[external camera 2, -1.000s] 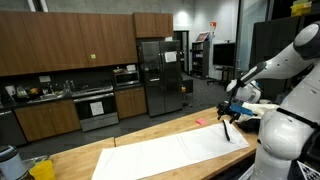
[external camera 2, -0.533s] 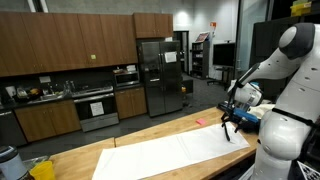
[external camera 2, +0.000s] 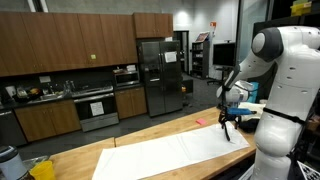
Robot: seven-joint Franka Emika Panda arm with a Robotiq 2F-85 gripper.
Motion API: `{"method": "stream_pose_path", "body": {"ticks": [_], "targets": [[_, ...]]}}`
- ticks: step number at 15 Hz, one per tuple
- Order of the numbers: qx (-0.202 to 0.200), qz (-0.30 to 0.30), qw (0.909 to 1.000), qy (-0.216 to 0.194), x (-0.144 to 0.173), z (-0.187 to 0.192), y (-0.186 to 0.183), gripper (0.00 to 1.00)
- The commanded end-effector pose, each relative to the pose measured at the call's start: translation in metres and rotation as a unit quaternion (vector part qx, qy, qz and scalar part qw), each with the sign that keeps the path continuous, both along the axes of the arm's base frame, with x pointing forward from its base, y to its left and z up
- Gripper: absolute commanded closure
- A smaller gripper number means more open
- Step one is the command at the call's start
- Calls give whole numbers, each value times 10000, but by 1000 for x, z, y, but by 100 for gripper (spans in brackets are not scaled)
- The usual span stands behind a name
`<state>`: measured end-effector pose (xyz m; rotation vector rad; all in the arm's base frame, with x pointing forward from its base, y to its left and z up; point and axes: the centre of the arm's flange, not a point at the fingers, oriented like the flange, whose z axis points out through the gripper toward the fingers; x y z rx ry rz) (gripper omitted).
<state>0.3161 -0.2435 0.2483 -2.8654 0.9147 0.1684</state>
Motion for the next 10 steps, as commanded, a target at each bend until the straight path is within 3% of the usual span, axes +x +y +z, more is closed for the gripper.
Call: {"method": "stream_pose_path", "body": {"ticks": [1, 4, 6, 10], "targets": [[-799, 437, 9943, 563, 12, 21, 10, 0], [-1432, 924, 9801, 1015, 16, 17, 18, 0], [-1575, 1093, 9741, 1202, 12, 13, 23, 0], [-1200, 966, 9801, 1250, -9, -6, 31, 0]]}}
